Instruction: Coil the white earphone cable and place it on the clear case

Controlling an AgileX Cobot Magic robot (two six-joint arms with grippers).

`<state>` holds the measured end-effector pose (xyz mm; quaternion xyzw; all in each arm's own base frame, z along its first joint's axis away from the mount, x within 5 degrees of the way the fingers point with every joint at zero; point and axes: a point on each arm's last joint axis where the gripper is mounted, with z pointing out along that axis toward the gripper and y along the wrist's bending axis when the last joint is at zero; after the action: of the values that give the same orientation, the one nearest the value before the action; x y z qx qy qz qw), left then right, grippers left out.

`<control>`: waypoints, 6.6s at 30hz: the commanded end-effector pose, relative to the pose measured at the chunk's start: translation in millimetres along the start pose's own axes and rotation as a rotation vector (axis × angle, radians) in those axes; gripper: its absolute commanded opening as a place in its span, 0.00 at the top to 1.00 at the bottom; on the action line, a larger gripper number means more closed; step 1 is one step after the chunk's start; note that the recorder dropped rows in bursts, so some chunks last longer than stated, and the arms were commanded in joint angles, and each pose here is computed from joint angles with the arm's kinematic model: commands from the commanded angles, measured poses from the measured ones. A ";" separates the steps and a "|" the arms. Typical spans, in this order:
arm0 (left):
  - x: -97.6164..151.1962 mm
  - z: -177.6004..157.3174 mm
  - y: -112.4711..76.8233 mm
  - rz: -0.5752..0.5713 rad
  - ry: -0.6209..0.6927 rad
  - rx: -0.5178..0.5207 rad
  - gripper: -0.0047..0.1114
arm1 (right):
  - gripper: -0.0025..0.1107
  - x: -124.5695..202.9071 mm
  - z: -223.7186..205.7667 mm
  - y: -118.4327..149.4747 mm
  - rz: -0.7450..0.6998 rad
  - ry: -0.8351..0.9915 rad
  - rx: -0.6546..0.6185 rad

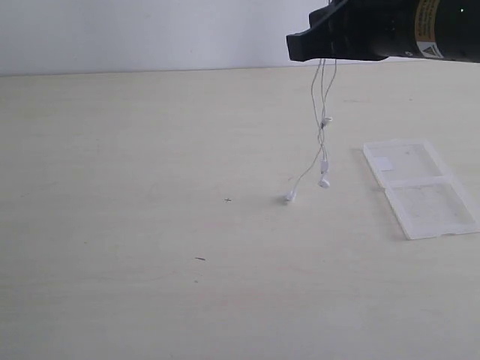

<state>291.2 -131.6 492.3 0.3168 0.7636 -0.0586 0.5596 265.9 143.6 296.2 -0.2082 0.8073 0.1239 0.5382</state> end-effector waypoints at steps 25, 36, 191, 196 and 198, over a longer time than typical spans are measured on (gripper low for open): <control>144.0 163.4 12.3 -0.360 0.402 0.121 0.96 | 0.98 16.5 -16.5 -4.6 -0.105 0.042 0.054; 194.5 197.3 -25.1 -0.378 0.602 0.495 0.76 | 0.98 16.3 -16.5 -4.0 -0.107 0.039 0.048; 232.5 225.8 -73.4 -0.097 -0.154 0.750 0.39 | 0.98 -14.9 63.7 -23.3 0.067 -0.201 -0.462; 233.8 229.4 -72.1 -0.143 -0.163 0.727 0.39 | 0.98 -15.7 62.5 -21.2 0.081 -0.206 -0.491; 234.6 230.4 -72.2 -0.156 -0.165 0.725 0.39 | 0.98 -15.8 62.4 -21.0 0.083 -0.207 -0.493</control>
<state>398.3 -191.2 180.6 0.4454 0.6638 -0.3851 0.4612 331.6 155.0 283.7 -0.2880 0.7059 0.3512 0.5435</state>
